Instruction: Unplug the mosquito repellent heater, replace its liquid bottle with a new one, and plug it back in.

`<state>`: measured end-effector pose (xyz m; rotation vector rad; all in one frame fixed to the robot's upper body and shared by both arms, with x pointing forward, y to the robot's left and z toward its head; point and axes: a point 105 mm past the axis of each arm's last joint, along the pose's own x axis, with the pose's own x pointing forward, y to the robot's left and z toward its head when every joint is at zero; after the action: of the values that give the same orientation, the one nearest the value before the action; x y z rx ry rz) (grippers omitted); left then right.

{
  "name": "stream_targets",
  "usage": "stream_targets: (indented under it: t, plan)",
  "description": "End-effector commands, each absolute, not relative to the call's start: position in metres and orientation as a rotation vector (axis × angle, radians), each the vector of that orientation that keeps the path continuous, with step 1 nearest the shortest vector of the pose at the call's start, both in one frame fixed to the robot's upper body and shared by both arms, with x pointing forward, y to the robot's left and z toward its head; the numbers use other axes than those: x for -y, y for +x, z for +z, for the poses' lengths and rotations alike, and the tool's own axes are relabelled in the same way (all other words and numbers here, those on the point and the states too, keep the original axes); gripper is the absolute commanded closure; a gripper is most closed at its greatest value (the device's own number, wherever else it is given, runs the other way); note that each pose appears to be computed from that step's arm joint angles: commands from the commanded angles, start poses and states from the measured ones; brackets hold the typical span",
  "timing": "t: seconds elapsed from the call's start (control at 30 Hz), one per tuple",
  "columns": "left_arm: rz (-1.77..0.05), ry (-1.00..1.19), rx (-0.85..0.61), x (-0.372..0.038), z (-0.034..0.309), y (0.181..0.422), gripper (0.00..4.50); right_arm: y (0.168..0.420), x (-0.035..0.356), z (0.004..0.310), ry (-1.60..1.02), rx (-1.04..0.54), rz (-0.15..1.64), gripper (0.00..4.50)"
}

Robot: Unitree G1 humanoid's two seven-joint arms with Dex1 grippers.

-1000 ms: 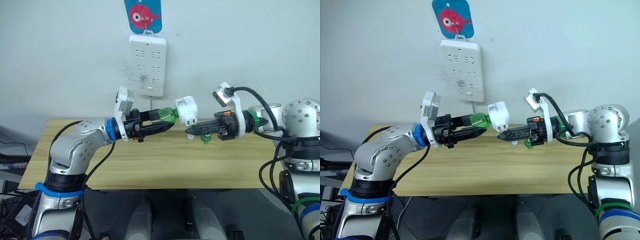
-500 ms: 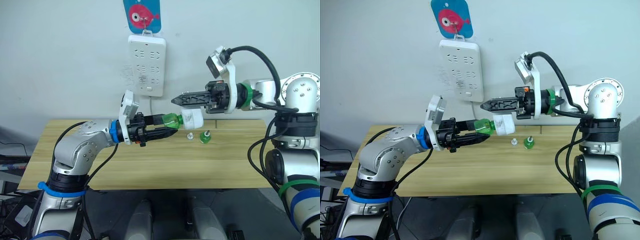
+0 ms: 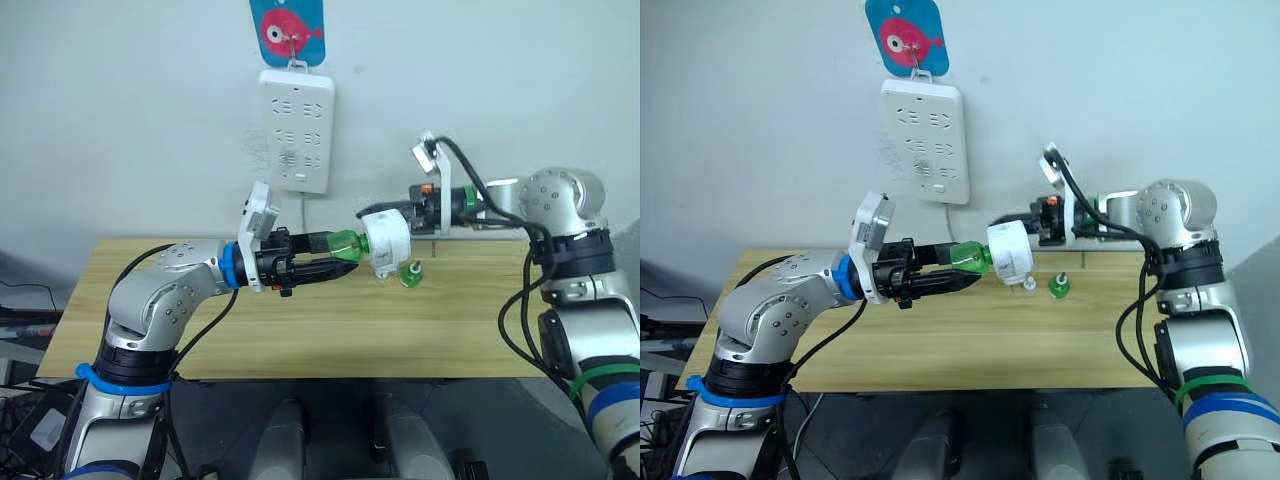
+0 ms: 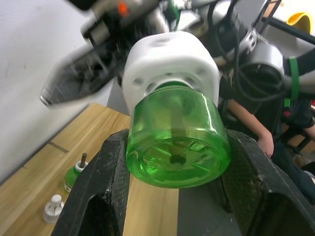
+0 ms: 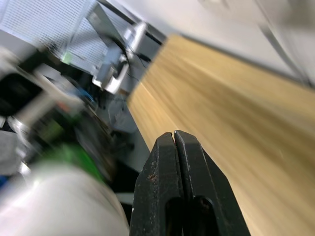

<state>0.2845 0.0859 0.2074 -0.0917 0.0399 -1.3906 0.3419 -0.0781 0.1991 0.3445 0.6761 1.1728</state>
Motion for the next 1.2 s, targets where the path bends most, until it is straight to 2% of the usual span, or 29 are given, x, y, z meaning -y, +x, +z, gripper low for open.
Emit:
stream_targets:
  t: [0.03, 0.13, 0.2, 0.5, 0.67, 0.8, 1.1, 1.2]
  plan:
    - [-1.367, -0.074, 0.033, -0.090, 0.222, 0.287, 2.24, 0.318, 0.082, 0.203, 0.322, -0.694, 1.246, 4.45]
    - [-1.309, -0.070, 0.059, -0.097, 0.226, 0.298, 2.24, 0.292, 0.082, 0.206, 0.344, -0.739, 1.314, 4.45]
    - [-1.299, -0.064, 0.061, -0.098, 0.226, 0.302, 2.24, 0.284, 0.080, 0.210, 0.352, -0.728, 1.349, 4.45]
    - [-1.315, -0.046, 0.047, -0.096, 0.219, 0.302, 2.24, 0.274, 0.073, 0.253, 0.377, -0.606, 1.447, 4.45]
    - [-1.351, -0.045, 0.035, -0.091, 0.217, 0.297, 2.24, 0.283, 0.066, 0.272, 0.372, -0.556, 1.435, 4.45]
    - [-1.384, -0.046, 0.022, -0.088, 0.214, 0.293, 2.24, 0.300, 0.059, 0.284, 0.361, -0.510, 1.393, 4.45]
    - [-1.425, -0.061, 0.013, -0.084, 0.212, 0.283, 2.24, 0.339, 0.052, 0.279, 0.319, -0.461, 1.292, 4.45]
    - [-1.423, -0.071, 0.009, -0.086, 0.211, 0.280, 2.24, 0.342, 0.059, 0.281, 0.324, -0.446, 1.278, 4.45]
